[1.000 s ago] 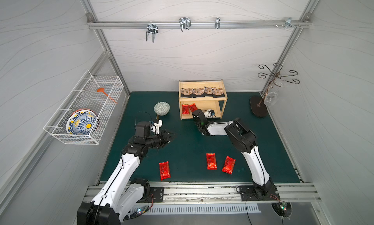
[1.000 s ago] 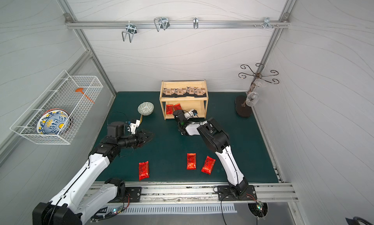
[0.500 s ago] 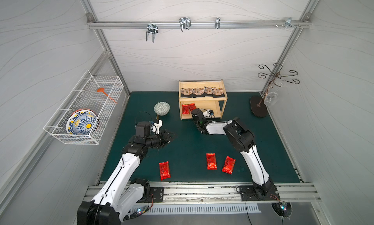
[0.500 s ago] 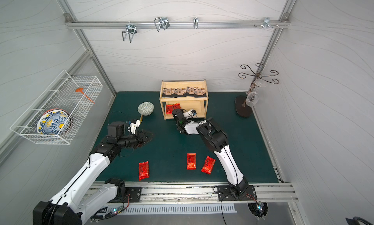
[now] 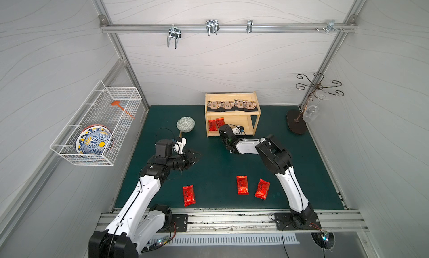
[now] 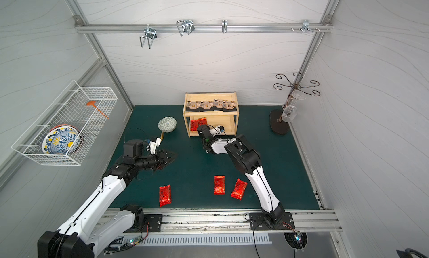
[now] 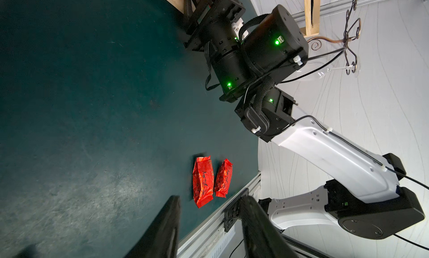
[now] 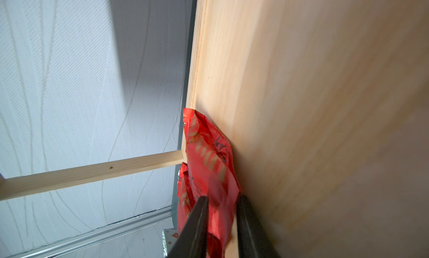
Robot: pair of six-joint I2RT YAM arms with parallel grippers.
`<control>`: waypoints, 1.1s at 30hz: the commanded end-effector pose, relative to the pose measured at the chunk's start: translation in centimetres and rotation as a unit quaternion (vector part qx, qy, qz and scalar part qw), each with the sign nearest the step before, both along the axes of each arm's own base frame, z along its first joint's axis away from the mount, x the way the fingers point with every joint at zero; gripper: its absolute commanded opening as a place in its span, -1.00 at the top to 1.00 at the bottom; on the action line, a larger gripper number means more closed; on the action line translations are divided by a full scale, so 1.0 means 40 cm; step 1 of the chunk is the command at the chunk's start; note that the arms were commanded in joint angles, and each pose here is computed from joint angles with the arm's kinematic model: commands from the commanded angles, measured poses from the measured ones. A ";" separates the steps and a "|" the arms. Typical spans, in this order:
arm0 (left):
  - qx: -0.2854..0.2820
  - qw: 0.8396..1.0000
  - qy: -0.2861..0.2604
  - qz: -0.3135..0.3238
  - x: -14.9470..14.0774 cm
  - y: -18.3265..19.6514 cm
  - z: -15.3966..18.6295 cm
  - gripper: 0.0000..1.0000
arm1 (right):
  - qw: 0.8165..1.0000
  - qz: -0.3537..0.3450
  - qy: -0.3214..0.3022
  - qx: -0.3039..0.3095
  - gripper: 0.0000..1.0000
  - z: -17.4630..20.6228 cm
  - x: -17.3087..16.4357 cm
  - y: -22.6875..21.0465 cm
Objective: Place the tea bags on the shelf by color
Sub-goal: Place the tea bag on the shelf.
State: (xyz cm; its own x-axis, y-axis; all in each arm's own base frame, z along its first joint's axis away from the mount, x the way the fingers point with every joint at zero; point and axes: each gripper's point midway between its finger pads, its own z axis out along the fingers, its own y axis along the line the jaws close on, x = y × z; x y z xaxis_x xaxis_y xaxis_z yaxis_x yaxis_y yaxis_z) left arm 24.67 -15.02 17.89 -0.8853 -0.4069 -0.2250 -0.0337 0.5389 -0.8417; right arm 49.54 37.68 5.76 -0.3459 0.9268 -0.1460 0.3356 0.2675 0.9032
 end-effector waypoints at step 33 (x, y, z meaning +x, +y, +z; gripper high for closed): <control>0.033 0.995 -0.080 0.044 0.059 0.048 0.099 -0.09 | 0.841 0.361 -0.074 -0.397 -0.98 0.178 -0.376 -0.052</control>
State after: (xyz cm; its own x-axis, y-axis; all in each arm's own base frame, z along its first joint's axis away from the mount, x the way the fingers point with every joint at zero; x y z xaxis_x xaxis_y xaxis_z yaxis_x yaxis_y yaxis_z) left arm 25.93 -13.43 19.54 -0.8333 -0.4548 -0.3142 -0.0090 0.5795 -0.8149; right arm 35.93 36.67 11.06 -0.7390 0.3452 -0.5786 -0.0992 0.7937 0.6002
